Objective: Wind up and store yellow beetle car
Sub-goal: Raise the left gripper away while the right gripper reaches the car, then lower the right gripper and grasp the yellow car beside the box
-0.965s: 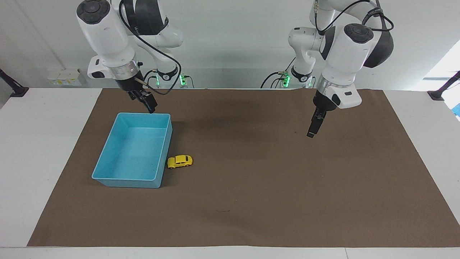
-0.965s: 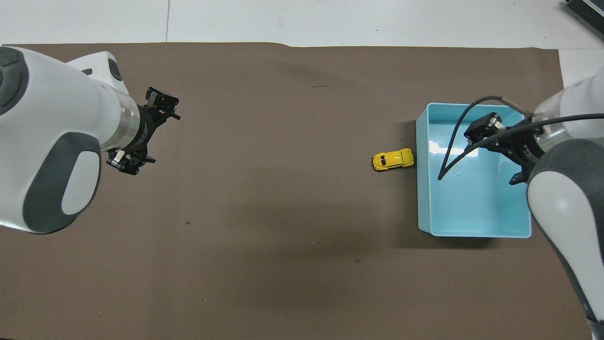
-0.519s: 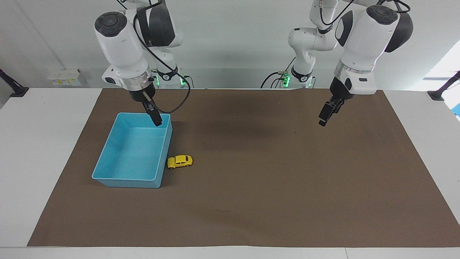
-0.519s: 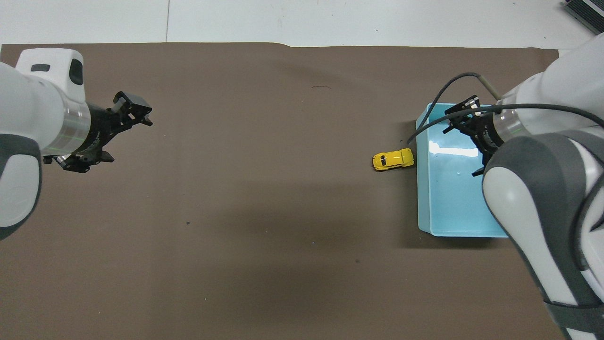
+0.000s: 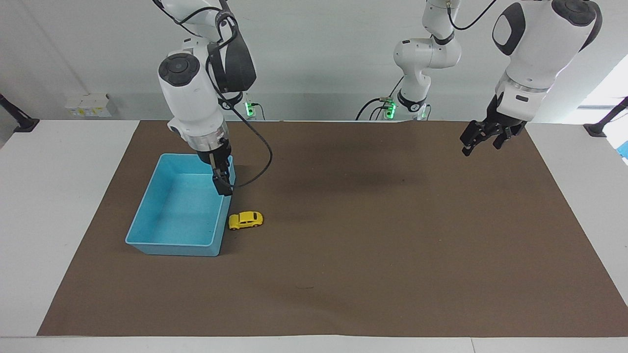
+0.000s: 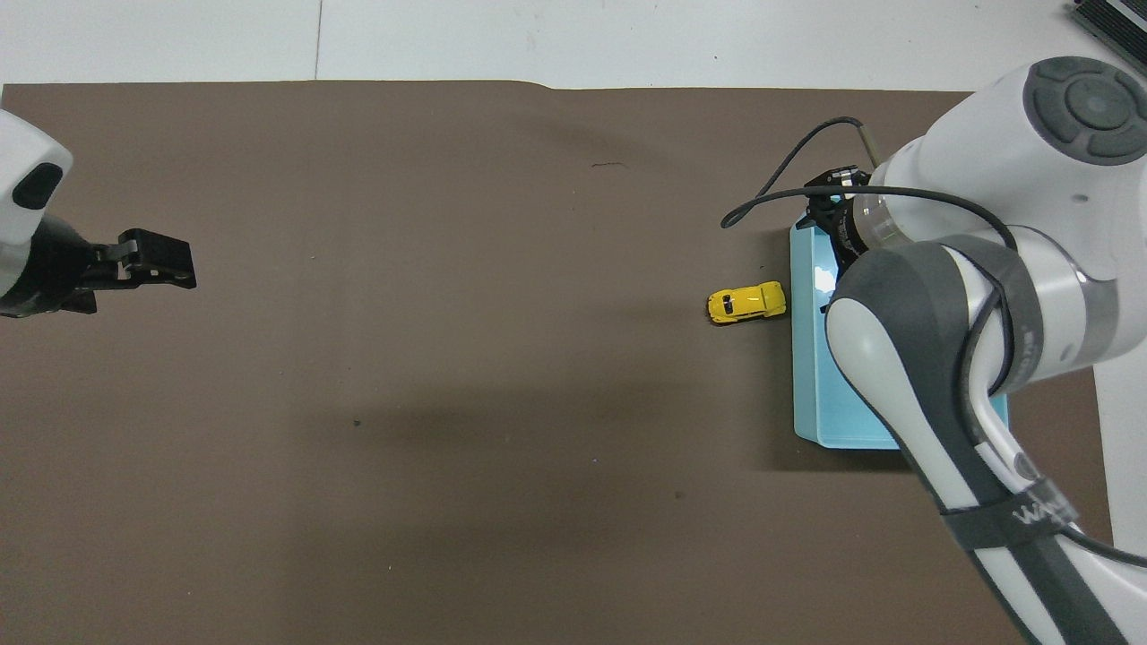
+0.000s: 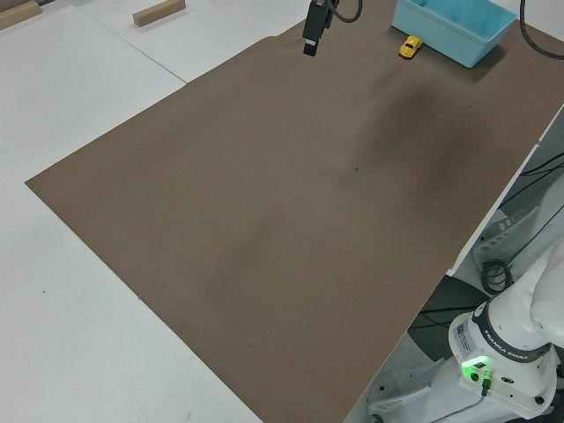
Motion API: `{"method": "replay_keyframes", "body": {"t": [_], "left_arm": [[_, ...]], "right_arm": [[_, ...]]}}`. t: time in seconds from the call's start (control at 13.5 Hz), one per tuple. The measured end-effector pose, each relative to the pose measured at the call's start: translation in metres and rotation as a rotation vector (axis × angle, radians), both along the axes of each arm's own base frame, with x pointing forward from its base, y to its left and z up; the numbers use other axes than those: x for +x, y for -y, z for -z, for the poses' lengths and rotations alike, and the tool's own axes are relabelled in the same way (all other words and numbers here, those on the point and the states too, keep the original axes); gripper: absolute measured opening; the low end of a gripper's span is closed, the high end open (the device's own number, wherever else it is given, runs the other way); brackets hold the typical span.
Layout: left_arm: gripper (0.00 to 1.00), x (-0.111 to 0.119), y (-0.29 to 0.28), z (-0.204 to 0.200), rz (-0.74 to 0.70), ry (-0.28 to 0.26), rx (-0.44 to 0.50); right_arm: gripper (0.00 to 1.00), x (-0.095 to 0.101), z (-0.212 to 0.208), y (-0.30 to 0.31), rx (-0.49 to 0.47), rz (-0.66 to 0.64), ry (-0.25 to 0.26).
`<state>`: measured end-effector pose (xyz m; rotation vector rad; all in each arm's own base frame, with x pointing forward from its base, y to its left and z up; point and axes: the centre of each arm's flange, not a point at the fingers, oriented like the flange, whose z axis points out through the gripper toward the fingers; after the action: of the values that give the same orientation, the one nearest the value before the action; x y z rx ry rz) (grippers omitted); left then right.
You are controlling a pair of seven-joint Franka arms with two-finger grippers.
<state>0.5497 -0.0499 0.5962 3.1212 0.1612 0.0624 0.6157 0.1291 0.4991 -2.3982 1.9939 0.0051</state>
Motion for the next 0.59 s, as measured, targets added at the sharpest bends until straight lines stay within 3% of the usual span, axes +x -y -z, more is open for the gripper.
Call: {"method": "replay_keyframes", "body": {"t": [0.3, 0.59], "left_arm": [[1.0, -0.004, -0.008, -0.003, 0.247, -0.01, 0.01], [1.0, -0.013, -0.006, -0.043, 0.282, 0.048, 0.016]], "right_arm": [[1.0, 0.002, 0.038, -0.001, 0.008, 0.017, 0.027], [1.0, -0.002, 0.08, -0.001, 0.016, 0.017, 0.057]]}}
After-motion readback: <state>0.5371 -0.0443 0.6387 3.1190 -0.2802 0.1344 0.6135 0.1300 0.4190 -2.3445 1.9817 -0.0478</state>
